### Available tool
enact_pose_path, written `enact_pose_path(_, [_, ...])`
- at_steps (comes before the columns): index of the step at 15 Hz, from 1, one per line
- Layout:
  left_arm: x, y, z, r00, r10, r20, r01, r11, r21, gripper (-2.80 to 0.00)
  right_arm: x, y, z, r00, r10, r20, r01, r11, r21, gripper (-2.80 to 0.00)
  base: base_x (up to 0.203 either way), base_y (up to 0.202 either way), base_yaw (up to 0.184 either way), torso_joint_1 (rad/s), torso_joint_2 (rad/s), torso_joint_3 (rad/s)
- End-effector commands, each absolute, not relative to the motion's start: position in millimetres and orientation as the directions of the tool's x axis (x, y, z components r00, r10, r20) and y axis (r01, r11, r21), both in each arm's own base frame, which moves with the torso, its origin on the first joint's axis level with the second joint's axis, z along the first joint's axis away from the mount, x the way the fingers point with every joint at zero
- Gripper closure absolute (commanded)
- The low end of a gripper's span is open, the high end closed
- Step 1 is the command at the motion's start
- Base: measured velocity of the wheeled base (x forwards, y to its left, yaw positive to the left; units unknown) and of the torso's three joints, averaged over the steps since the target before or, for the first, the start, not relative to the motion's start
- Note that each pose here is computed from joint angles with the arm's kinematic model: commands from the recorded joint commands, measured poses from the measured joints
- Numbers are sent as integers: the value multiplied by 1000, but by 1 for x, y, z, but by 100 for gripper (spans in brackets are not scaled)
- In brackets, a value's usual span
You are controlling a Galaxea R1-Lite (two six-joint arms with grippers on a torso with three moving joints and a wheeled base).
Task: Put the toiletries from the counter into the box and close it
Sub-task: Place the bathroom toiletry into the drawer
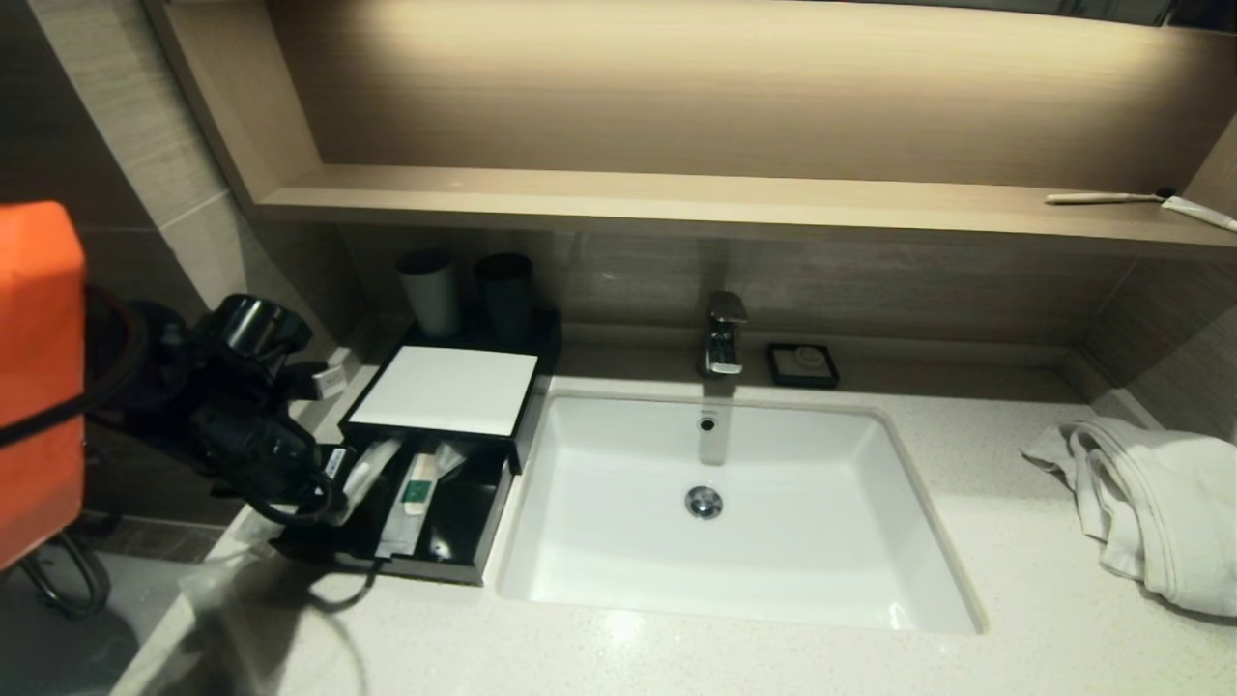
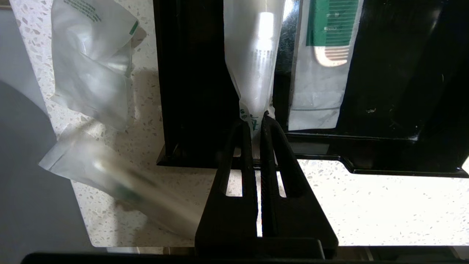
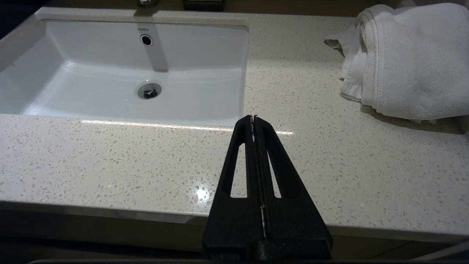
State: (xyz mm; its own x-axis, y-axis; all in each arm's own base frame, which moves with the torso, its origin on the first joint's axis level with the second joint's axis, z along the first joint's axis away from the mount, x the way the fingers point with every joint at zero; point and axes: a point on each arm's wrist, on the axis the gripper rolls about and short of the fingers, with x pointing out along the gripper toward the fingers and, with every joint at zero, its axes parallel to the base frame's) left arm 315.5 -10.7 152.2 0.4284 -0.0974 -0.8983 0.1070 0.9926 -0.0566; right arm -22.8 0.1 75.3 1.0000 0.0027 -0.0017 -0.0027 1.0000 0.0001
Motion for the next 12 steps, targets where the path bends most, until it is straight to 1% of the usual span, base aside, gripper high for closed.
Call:
enact_pose_path(1, [321, -11, 146, 422, -97, -901, 107, 993, -57, 0, -23, 0, 75, 1000, 3, -2, -3, 1000, 0, 0, 0, 0, 0, 0, 0, 0])
enact_pose_path(2, [324, -11, 145, 441, -97, -892, 105, 993, -55, 0, -23, 0, 75, 1000, 3, -2, -3, 1000, 0, 0, 0, 0, 0, 0, 0, 0])
enact_pose_path(4, [328, -11, 140, 438, -95, -894, 105, 993, -54, 0, -23, 0, 75, 1000, 3, -2, -3, 1000, 0, 0, 0, 0, 0, 0, 0, 0])
enact_pose_path(9, [336, -12, 143, 469, -96, -878, 96, 994, -58, 0, -23, 0, 75, 1000, 3, -2, -3, 1000, 0, 0, 0, 0, 0, 0, 0, 0])
enact_pose_path(10, [338, -12, 146, 484, -97, -870, 84, 994, -64, -280, -23, 0, 75, 1000, 3, -2, -3, 1000, 0, 0, 0, 0, 0, 0, 0, 0])
enact_pose_path(12, [338, -12, 147, 490, -98, -866, 81, 995, -67, -280, -23, 0, 75, 1000, 3, -2, -3, 1000, 0, 0, 0, 0, 0, 0, 0, 0])
